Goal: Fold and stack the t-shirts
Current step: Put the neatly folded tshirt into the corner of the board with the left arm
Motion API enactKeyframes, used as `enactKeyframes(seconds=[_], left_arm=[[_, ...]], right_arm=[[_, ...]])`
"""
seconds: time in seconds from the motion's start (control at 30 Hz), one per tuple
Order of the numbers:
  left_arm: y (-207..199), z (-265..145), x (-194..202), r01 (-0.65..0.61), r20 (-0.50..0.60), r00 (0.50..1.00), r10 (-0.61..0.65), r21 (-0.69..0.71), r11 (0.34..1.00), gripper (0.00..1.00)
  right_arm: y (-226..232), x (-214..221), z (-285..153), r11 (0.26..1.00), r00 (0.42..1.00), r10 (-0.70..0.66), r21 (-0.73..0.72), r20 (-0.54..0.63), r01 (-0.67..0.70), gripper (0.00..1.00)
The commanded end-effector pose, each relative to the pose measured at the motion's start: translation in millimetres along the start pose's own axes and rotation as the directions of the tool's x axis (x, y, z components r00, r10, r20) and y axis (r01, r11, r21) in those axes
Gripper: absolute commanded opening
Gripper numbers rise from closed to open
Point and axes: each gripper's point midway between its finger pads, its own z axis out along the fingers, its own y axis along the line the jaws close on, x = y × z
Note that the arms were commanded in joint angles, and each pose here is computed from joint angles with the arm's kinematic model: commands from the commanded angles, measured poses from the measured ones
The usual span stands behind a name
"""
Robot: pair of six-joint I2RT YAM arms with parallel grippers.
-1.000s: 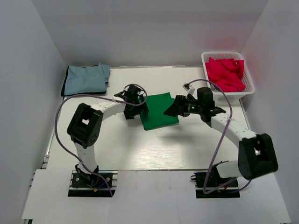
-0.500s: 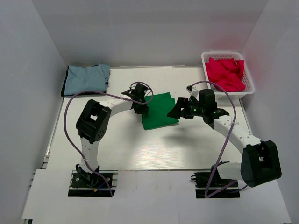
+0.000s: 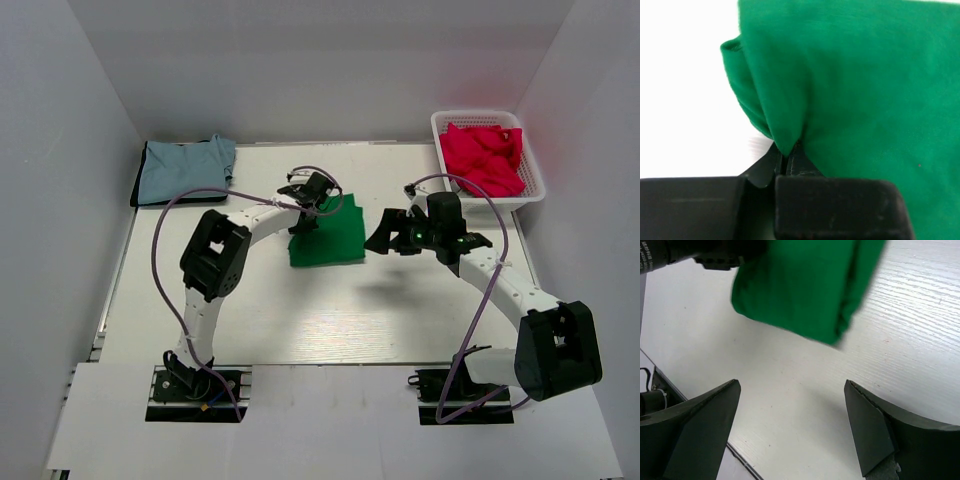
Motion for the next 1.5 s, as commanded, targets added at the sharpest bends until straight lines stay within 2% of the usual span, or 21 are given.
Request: enactKeyframes(seconds=[0.0,0.07,0.17,0.2,0.33,0.6,0.67,0.8,1.1,1.47], left_arm=[[61.0,-25.0,-53.5,-0.108,0.127,0.982,0.138,-0.218,0.970,0.00],[57.8,-31.7,-71.0,-0.197,0.170,0.957,0.233,-0.203,0.959,0.00],[67.3,-37.7,-93.7,-0.211,0.217,0.938,0.271,-0.264,0.941,0.00],[79.6,-38.5,-103.2,-0.212,0.226,0.929,0.294,-0.328,0.921,0.00],[96.5,-41.7,-126.6,-0.256,0.220,0.901,0.375,-0.429,0.866,0.00],[142.7,-60.2,-183.3,-0.200,0.268,0.880,0.392,-0.539,0.818,0.00],[142.4,-63.4,-197.2,-0.205,0.299,0.864,0.405,-0.526,0.826,0.00],[153.0,-67.8,-210.8,-0.248,0.287,0.836,0.467,-0.561,0.790,0.00],[165.9,-102.2,-259.3,-0.225,0.379,0.800,0.466,-0.530,0.818,0.00],[178.8,-130.3,-280.8,-0.191,0.424,0.796,0.432,-0.501,0.844,0.00]], right_arm=[[-5.5,-9.0,-6.4,0.999,0.999,-0.029,0.043,0.043,0.027,0.90],[-7.3,-10.2,-6.6,0.998,0.998,-0.029,0.052,0.049,0.027,0.90],[-10.5,-13.8,-7.4,0.997,0.998,-0.033,0.073,0.062,0.028,0.90],[-12.7,-15.5,-8.3,0.996,0.997,-0.034,0.085,0.068,0.028,0.90],[-17.0,-18.2,-8.6,0.993,0.996,-0.042,0.111,0.081,0.033,0.90],[-30.9,-19.4,-2.6,0.987,0.996,-0.035,0.162,0.079,0.022,0.90],[-34.3,-19.0,-1.5,0.984,0.996,-0.035,0.176,0.077,0.021,0.90],[-41.2,-18.7,-2.0,0.979,0.996,-0.036,0.203,0.084,0.018,0.90],[-44.8,-14.1,1.6,0.980,0.997,-0.029,0.198,0.075,0.013,0.90],[-46.8,-13.3,3.1,0.979,0.997,-0.021,0.201,0.074,0.006,0.90]])
